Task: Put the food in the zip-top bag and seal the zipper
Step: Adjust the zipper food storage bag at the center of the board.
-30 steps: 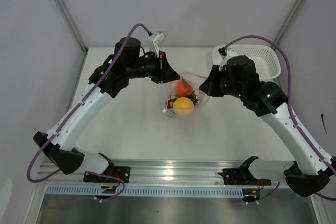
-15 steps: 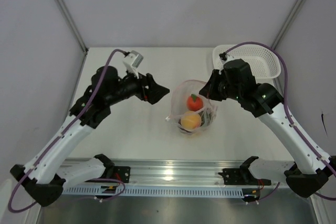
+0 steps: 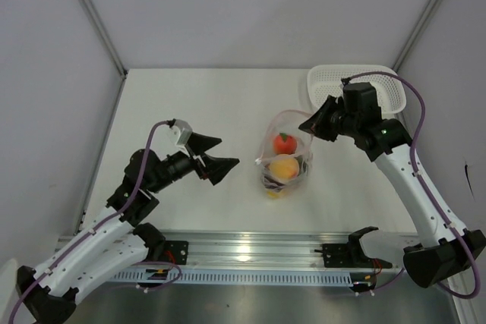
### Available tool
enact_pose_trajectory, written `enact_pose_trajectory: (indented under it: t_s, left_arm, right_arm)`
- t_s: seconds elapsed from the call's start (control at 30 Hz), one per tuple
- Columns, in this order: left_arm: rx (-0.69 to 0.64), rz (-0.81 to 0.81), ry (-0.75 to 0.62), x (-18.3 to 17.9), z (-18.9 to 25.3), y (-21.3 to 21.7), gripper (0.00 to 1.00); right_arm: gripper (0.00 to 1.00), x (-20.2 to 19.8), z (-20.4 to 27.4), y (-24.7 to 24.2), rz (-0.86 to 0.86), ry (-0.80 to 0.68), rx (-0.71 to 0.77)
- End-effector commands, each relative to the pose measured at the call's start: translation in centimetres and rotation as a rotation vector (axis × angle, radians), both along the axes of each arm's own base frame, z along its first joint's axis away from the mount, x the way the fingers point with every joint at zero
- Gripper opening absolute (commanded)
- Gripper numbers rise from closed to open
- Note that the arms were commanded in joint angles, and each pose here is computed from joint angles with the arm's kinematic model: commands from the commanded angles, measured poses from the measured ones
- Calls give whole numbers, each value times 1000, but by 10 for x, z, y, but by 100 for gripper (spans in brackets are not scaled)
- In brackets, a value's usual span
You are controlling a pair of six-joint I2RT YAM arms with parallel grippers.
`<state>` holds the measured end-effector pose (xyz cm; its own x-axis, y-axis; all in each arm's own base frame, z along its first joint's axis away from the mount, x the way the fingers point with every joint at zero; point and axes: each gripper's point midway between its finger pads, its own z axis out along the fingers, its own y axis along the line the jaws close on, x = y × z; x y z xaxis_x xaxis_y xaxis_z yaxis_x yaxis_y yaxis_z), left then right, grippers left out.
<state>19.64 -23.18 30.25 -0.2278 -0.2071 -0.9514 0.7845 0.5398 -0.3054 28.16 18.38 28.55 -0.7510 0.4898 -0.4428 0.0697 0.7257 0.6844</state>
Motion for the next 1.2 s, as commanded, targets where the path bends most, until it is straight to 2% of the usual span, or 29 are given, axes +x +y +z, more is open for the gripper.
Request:
enact_pose_trajectory:
  t_s: [0.0, 0.1, 0.27, 0.57, 0.87, 1.17]
  left_arm:
    - [-148, -78, -190, -19, 40, -9, 99]
    - [-130, -129, -185, -28, 31, -32, 100]
    - [-118, -115, -244, -32, 21, -56, 99]
    - [-79, 44, -191, -4, -8, -59, 99]
    - [-81, 32, -170, 3, -23, -76, 100]
    - [-116, -5, -150, -2, -41, -87, 93]
  right_arm:
    - [0, 3, 29, 17, 52, -61, 111]
    - [0, 6, 32, 18, 58, -67, 123]
    - [0, 8, 38, 17, 60, -81, 126]
    - [0, 6, 44, 14, 66, -108, 130]
    - [0, 8, 46, 15, 79, -120, 130]
    - [0, 10, 47, 15, 81, -125, 133]
